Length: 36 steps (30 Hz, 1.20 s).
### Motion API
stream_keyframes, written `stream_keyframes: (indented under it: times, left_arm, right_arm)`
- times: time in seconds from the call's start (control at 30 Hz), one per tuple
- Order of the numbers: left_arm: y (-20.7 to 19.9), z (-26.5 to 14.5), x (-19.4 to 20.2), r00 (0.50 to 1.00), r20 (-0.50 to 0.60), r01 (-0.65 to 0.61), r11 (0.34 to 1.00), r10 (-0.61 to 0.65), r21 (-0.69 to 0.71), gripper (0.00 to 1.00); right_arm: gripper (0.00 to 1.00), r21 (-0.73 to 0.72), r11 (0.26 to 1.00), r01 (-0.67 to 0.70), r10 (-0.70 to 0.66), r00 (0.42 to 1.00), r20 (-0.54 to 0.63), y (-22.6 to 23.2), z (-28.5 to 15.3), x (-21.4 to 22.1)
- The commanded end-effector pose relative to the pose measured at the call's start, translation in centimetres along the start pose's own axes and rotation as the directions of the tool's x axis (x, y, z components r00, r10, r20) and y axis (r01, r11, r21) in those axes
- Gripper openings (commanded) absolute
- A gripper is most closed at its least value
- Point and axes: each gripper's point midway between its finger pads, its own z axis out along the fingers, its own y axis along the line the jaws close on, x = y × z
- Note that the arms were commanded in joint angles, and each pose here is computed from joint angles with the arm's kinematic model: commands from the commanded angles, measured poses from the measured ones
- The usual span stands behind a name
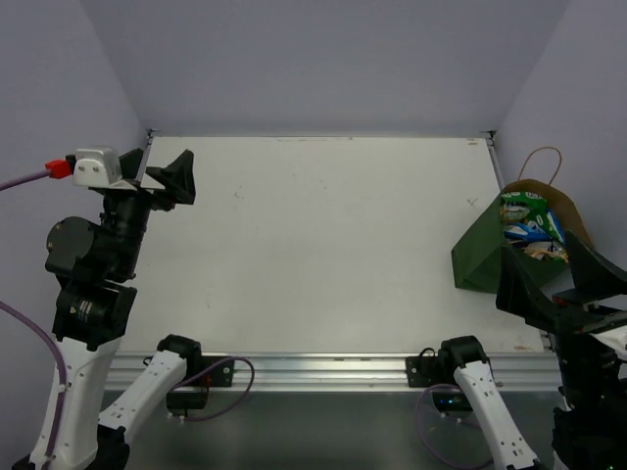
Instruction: Take the snacks out of the paper bag
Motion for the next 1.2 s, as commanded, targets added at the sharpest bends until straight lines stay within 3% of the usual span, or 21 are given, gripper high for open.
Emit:
stream_keyframes:
  times: [0.0,0.13,0.3,0.47,0.57,0.77,0.93,1.17]
  left_arm:
    - [-0.5,1.0,1.8,0.998,-0.058,0.021,1.0,-0.02,0.016,1.0]
    - [-1.1,1.4,4.7,0.985,-0.171,0.046,0.998,-0.039,0.039,1.0]
    - [-1.2,1.6,7.9,0.957,-0.286,0.059,0.997,-0.045,0.042,1.0]
    - [-2.0,1.2,11.1,0.915,-0.398,0.107,0.992,-0.072,0.066,1.0]
    - [-2.8,1.0,12.3,0.892,-0.441,0.149,0.985,-0.096,0.087,1.0]
    - [-3.4,0.2,13.4,0.878,-0.469,0.172,0.978,-0.098,0.117,1.0]
    - [-3.8,-0.5,13.7,0.877,-0.471,0.174,0.976,-0.092,0.134,1.0]
    - [-3.6,-0.9,13.8,0.878,-0.472,0.163,0.977,-0.081,0.136,1.0]
  right_arm:
    - [0.99,0.101,0.993,-0.062,0.074,0.989,-0.125,-1.6,1.7,3.6]
    - [0.99,0.214,0.957,-0.197,0.243,0.946,-0.214,-2.3,2.9,7.5]
    - [0.99,0.337,0.904,-0.265,0.362,0.891,-0.272,-3.3,5.1,11.5]
    - [0.99,0.668,0.738,-0.1,0.381,0.878,-0.289,-9.6,6.6,16.3]
    - [0.99,0.754,0.657,0.021,0.366,0.865,-0.344,-13.0,7.8,19.4]
    - [0.99,0.838,0.531,0.124,0.418,0.822,-0.387,-18.8,8.6,24.2]
    - [0.96,0.819,0.548,0.169,0.439,0.775,-0.454,-21.4,8.9,27.4]
    - [0.86,0.762,0.62,0.187,0.34,0.811,-0.477,-23.5,11.2,28.3]
